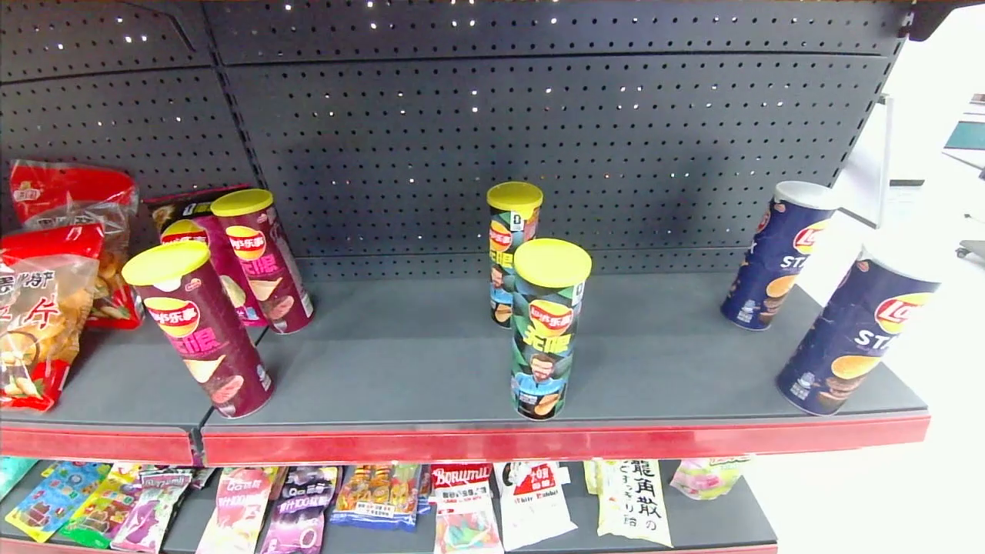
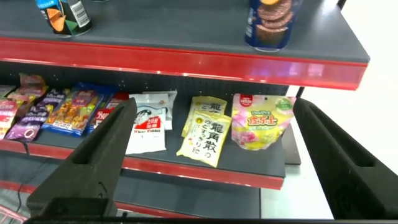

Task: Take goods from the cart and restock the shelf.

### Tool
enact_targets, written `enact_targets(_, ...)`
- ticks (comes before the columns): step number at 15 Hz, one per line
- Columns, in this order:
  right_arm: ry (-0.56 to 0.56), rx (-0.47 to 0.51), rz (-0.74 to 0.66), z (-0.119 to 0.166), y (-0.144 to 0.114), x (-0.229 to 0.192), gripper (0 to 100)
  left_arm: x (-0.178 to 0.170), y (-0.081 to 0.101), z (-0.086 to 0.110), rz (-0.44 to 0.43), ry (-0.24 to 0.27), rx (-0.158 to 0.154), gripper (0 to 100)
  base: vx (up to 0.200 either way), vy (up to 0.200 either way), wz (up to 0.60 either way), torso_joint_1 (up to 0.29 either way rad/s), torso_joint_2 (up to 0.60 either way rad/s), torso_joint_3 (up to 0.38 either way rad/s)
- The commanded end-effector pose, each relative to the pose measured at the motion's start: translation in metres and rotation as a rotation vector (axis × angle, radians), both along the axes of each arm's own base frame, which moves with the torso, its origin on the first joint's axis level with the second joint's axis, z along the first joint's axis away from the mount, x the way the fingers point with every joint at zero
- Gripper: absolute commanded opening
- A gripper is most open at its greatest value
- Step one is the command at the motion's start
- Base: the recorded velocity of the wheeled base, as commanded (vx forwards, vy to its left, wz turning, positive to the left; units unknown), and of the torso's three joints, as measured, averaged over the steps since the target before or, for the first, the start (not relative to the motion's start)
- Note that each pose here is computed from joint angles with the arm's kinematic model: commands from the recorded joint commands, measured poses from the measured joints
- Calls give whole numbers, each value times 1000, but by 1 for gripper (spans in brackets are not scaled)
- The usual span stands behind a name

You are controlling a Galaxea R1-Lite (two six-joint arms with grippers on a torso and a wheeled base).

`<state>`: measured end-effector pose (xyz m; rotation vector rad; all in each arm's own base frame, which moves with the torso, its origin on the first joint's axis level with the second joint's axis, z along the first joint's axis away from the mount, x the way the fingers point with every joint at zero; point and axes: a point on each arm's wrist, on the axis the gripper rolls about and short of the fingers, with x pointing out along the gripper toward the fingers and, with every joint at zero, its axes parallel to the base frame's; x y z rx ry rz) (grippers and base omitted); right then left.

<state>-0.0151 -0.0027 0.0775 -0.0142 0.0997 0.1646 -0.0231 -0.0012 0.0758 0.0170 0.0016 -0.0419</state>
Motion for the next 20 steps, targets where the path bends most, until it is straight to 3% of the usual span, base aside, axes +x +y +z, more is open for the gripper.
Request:
enact_targets(1,1,-1,0,0,0,0,100,0,0,0,-1,1,0,100,0,0,0,0,0,0)
enact_targets(7,-7,-26,39,0,1,0,100,0,0,0,1,1,-3,100,0,0,0,0,0,0)
enact_targets(8,-27,-30,81,7,1,-1,100,0,0,0,1,1,-3,100,0,0,0,0,0,0)
enact_targets(9,-37,16,77,53,3,3,100,0,0,0,1,1,-3,100,0,0,0,0,0,0)
enact_targets(10,8,73,74,87,5,18,100,0,0,0,-1,1,-3,100,0,0,0,0,0,0)
enact_targets(11,17,79,86,101,7,26,100,0,0,0,1,1,-2,100,0,0,0,0,0,0)
enact_targets(12,47,10,198,124,13,46,100,0,0,0,1,1,-3,100,0,0,0,0,0,0)
enact_targets(17,267,-65,528,120,52,92,100,0,0,0,1,1,-2,100,0,0,0,0,0,0)
enact_targets(20,433,38,575,119,78,112,100,0,0,0,-1,1,-2,100,0,0,0,0,0,0)
